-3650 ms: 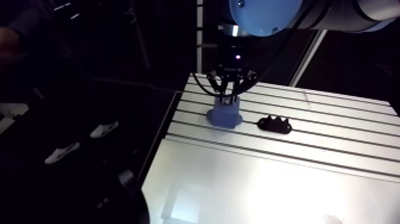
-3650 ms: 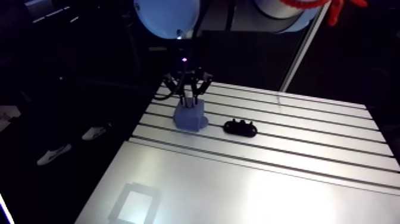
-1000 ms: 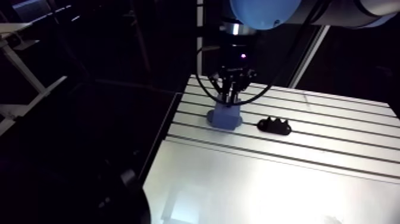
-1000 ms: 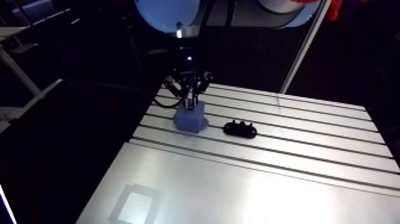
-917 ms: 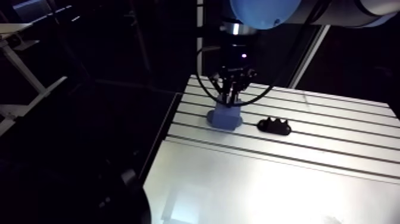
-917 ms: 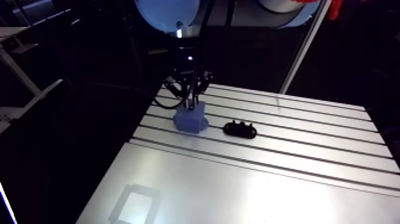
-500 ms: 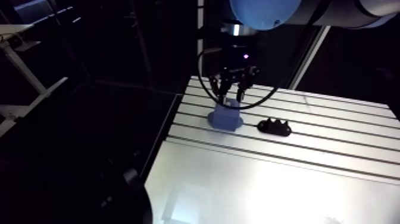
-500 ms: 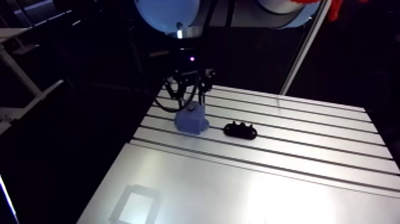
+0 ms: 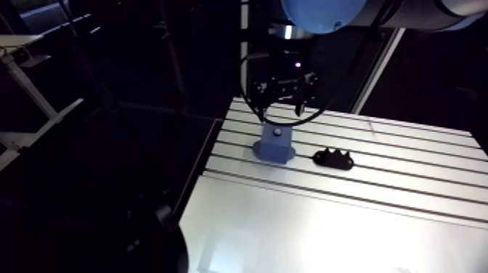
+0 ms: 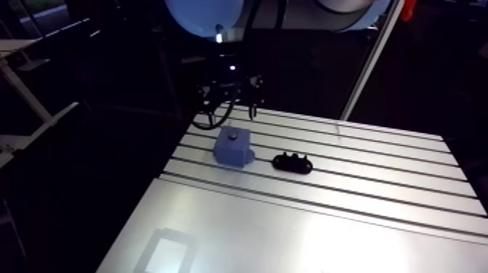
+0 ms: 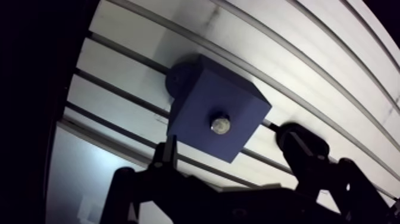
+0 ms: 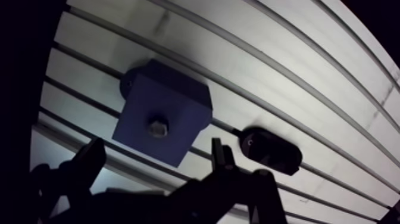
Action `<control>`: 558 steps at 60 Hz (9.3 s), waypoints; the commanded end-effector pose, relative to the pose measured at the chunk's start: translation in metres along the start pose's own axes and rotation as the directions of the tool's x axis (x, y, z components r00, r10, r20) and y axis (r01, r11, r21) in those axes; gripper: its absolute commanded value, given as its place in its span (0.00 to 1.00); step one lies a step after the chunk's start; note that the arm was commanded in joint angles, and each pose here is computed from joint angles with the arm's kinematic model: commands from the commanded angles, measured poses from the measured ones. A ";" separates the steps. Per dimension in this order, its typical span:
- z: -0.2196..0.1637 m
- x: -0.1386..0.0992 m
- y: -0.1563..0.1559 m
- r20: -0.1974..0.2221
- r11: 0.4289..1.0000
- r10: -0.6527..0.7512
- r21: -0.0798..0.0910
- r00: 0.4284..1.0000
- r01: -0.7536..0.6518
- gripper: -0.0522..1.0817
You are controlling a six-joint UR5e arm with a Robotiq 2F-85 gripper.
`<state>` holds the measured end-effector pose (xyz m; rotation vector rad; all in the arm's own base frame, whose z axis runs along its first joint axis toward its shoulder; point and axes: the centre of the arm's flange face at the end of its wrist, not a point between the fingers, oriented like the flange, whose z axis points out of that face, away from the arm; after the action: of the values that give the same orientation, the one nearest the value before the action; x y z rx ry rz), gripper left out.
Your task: Pick up the M10 bolt and insert it into the hex recess until seated.
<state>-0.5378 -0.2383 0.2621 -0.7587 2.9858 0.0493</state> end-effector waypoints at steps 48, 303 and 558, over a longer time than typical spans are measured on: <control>0.002 0.003 0.004 0.001 0.951 0.308 0.038 0.951 -0.308 1.00; 0.032 0.002 0.004 0.038 0.954 0.296 0.042 0.954 -0.298 1.00; -0.223 -0.121 0.105 -0.064 0.853 0.522 0.028 0.850 -0.522 0.05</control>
<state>-0.5003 -0.1021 0.4909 0.0860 3.1614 -0.0212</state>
